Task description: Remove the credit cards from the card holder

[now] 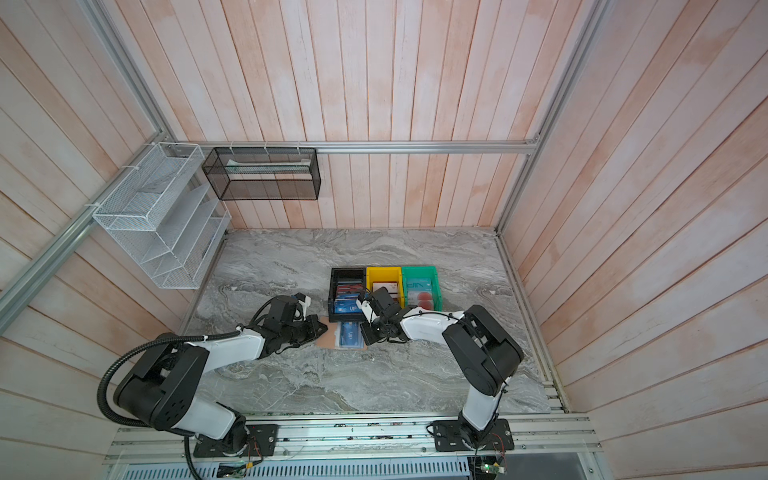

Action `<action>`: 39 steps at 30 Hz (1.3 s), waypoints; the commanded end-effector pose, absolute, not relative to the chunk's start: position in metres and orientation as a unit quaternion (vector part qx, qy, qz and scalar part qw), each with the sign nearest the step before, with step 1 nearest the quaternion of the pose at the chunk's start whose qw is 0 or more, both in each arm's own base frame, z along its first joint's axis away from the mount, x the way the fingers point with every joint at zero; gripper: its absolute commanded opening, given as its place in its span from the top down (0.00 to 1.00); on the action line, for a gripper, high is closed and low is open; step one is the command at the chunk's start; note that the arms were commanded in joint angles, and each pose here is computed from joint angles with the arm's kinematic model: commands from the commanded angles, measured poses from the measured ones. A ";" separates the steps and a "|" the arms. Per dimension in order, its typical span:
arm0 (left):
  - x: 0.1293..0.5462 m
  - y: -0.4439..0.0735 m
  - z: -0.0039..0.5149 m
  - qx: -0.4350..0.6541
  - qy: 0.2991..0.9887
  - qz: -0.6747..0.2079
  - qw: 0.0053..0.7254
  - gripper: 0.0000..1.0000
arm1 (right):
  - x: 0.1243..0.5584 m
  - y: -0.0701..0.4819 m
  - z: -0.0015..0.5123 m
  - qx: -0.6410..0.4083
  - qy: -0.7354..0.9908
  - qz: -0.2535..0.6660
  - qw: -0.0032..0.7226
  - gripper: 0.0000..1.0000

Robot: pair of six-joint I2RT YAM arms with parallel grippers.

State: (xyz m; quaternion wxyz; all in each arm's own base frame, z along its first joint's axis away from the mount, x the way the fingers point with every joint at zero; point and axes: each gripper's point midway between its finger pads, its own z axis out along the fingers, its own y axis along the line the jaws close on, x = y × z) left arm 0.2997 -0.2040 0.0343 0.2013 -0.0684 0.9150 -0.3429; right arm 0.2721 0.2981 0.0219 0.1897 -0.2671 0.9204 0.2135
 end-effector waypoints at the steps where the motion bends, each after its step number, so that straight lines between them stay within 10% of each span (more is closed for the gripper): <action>1: 0.303 -0.210 0.031 -0.057 0.909 -0.362 0.200 0.99 | 0.226 0.248 -0.032 -0.255 0.955 0.129 0.074 0.96; 19: 0.216 -0.184 -0.015 -0.126 0.921 -0.335 0.155 1.00 | 0.213 0.249 -0.028 -0.242 0.957 0.142 0.077 0.95; 27: 0.240 -0.200 0.021 -0.104 0.907 -0.361 0.188 0.81 | 0.208 0.255 -0.024 -0.249 0.954 0.147 0.078 0.95; 39: 0.247 -0.219 0.055 -0.083 0.880 -0.417 0.211 0.79 | 0.220 0.270 0.011 -0.257 0.946 0.160 0.120 0.95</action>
